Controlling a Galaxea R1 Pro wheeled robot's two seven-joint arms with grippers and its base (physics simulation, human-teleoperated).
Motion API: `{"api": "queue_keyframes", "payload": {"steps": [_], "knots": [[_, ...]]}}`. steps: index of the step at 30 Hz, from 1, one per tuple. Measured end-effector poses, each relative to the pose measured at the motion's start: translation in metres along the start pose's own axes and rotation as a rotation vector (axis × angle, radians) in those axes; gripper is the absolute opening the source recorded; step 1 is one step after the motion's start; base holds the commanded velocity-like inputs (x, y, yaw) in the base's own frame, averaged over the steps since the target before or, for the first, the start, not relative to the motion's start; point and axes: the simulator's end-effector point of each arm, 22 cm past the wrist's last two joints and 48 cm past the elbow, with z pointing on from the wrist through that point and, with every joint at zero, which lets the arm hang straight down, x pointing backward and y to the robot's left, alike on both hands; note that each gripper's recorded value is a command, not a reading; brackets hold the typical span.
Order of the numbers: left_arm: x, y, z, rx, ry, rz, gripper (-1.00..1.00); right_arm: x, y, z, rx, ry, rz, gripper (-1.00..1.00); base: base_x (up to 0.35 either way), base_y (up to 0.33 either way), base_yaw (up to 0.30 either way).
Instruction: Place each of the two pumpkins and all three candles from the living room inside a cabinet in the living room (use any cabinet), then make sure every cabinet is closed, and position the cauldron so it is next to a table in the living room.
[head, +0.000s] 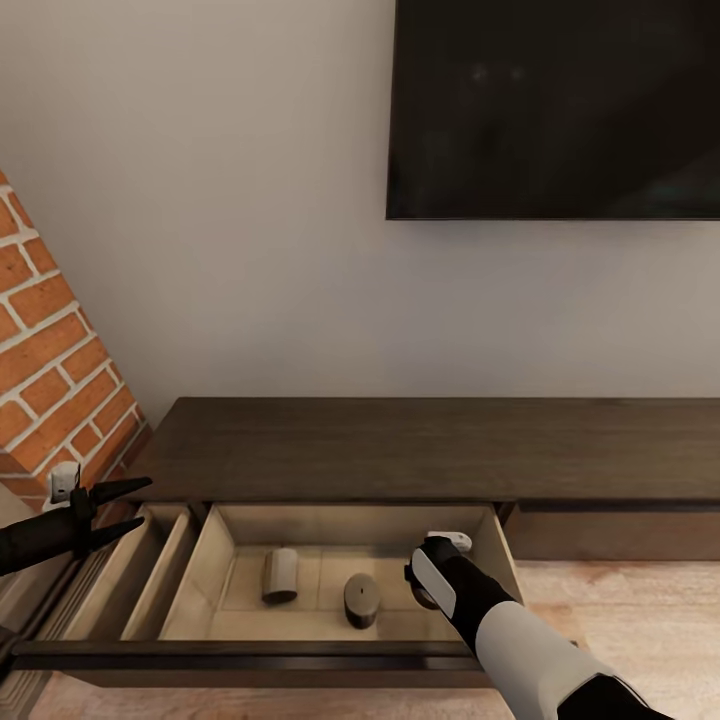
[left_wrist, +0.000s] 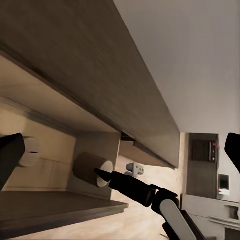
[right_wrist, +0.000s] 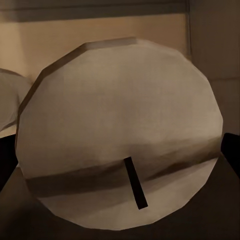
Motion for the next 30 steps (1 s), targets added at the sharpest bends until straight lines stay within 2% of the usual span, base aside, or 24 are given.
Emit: {"api": "queue_keyframes", "payload": {"steps": [18,30], "knots": [[0.013,0.036,0.010,0.001,0.000,0.000,1.00,0.020,0.005,0.035,0.001,0.004,-0.001,-1.00,0.000,0.000,0.000],[0.013,0.036,0.010,0.001,-0.002,0.001,1.00,0.020,0.005,0.035,0.002,0.003,-0.001,-1.00,0.031,0.000,0.000]]}}
